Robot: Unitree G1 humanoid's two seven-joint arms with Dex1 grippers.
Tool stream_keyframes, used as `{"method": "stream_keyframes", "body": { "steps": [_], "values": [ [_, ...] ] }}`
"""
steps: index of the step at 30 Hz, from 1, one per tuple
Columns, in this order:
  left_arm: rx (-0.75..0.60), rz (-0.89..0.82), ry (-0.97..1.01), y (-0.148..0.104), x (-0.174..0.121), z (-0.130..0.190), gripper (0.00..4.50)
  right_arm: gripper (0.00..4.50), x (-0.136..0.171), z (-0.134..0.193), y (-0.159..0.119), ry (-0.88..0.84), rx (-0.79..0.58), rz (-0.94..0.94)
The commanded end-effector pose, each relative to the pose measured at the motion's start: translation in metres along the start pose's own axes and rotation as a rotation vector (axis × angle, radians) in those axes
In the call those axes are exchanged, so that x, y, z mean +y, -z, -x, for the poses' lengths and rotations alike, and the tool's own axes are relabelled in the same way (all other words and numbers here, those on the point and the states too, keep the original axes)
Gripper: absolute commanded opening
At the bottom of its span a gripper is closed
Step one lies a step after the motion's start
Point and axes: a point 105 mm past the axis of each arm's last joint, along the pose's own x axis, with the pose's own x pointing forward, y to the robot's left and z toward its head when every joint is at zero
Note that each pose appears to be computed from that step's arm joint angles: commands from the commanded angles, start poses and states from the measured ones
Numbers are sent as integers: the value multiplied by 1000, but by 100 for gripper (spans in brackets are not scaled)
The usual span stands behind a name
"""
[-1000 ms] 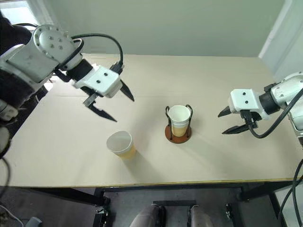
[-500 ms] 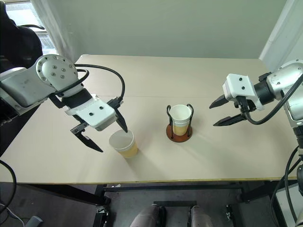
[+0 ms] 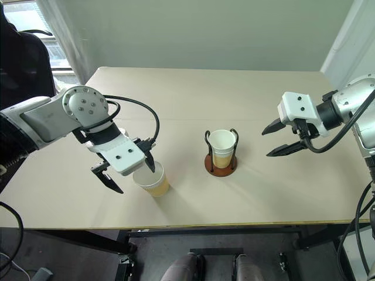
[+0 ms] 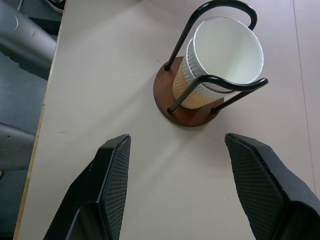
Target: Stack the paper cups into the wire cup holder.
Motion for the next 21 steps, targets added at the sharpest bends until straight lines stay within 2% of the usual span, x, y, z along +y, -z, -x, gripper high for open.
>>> {"method": "stream_keyframes", "body": {
  "steps": [1, 11, 19, 21],
  "values": [
    [22, -22, -1, 0, -1, 3, 446, 303, -3, 9, -10, 26, -9, 35],
    [46, -27, 5, 9, -7, -8, 446, 303, -3, 7, -12, 22, -17, 39],
    [114, -116, 8, 16, -3, -10, 446, 303, -4, 5, -11, 21, -12, 45],
    [131, -142, 15, 18, -2, -11, 408, 303, -4, 5, -11, 21, -12, 46]
  ]
}}
